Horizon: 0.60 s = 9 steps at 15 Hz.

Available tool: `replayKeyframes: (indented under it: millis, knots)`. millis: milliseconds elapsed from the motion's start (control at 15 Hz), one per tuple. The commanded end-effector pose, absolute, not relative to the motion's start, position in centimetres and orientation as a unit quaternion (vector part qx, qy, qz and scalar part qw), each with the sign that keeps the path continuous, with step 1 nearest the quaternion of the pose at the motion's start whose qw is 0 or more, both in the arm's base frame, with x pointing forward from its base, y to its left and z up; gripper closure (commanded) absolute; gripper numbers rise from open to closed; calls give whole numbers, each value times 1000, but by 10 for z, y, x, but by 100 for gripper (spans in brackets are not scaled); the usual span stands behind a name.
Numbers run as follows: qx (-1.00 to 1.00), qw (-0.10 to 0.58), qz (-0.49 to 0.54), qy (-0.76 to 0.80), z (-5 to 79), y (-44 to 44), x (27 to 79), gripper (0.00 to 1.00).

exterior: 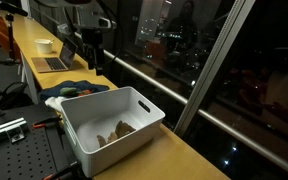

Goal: Remove the items from the white basket, put them on the table and then put them back in the white basket

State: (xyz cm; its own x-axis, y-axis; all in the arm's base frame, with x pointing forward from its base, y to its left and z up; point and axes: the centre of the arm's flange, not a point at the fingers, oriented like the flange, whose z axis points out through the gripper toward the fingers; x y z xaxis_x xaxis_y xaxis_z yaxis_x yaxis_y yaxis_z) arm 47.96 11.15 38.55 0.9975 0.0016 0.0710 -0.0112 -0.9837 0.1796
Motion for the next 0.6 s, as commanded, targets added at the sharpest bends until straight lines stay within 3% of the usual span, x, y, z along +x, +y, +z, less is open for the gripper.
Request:
replayKeyframes:
  millis: [0,533]
  knots:
    - [994,100,23,-42,359,52,479,0]
    - [985,171,-21,-32,305,23,505,0]
